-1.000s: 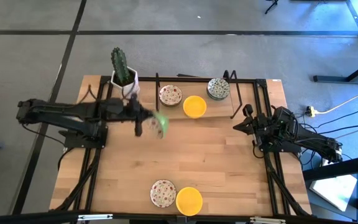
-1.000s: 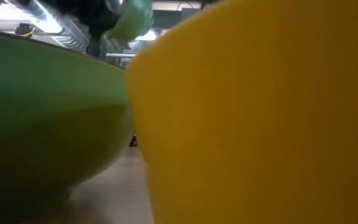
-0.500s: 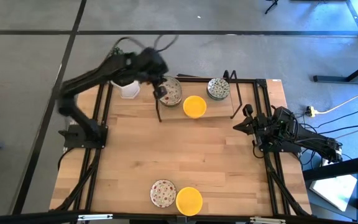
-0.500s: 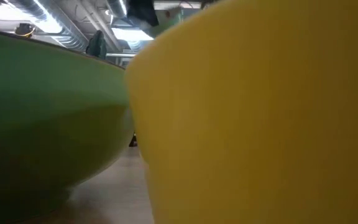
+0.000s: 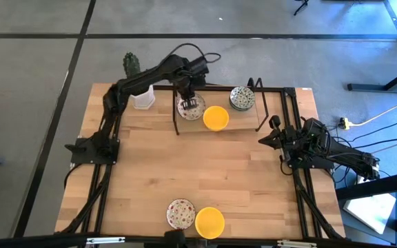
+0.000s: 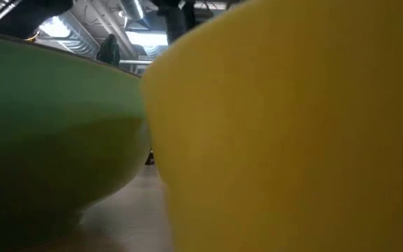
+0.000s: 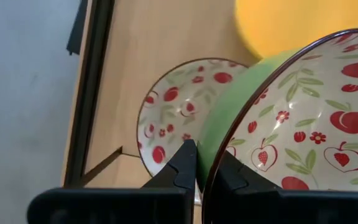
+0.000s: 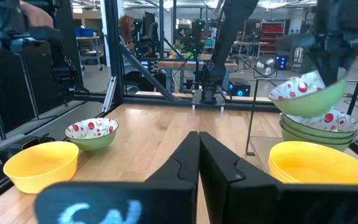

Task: Pick & Place Mini bowls
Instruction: Stack the green patterned bowl on the green patterned bowl on the shelf

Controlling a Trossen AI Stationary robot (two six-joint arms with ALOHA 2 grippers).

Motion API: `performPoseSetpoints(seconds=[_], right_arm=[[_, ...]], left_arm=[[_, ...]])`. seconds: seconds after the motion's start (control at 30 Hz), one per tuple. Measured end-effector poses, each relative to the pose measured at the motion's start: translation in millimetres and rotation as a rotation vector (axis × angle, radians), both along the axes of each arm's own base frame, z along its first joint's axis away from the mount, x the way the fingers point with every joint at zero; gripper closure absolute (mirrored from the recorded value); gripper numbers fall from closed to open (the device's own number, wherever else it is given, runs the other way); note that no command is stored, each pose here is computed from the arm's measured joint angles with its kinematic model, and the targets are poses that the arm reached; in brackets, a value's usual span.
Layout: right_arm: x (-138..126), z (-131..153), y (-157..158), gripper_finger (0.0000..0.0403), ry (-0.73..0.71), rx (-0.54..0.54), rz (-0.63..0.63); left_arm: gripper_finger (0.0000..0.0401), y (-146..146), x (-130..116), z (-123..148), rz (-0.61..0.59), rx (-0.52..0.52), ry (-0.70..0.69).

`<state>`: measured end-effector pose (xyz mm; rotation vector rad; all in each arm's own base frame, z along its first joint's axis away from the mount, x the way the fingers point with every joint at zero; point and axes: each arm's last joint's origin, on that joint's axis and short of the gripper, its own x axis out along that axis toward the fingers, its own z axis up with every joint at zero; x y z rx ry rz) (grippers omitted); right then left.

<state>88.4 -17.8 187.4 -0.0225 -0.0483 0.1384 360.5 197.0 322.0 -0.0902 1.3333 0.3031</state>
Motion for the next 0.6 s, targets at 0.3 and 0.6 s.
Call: performPoseSetpoints(seconds=[0.3,0.6], right_arm=[[0,0,0,0.0391,0.0,0.0,0.0],[0,0,0,0.0391,0.0,0.0,0.0]], left_arm=[[0.0393,22,-3,-13,0.068,-0.018,0.022],[0.0393,33,1,-27,0.078,-0.065,0.009]])
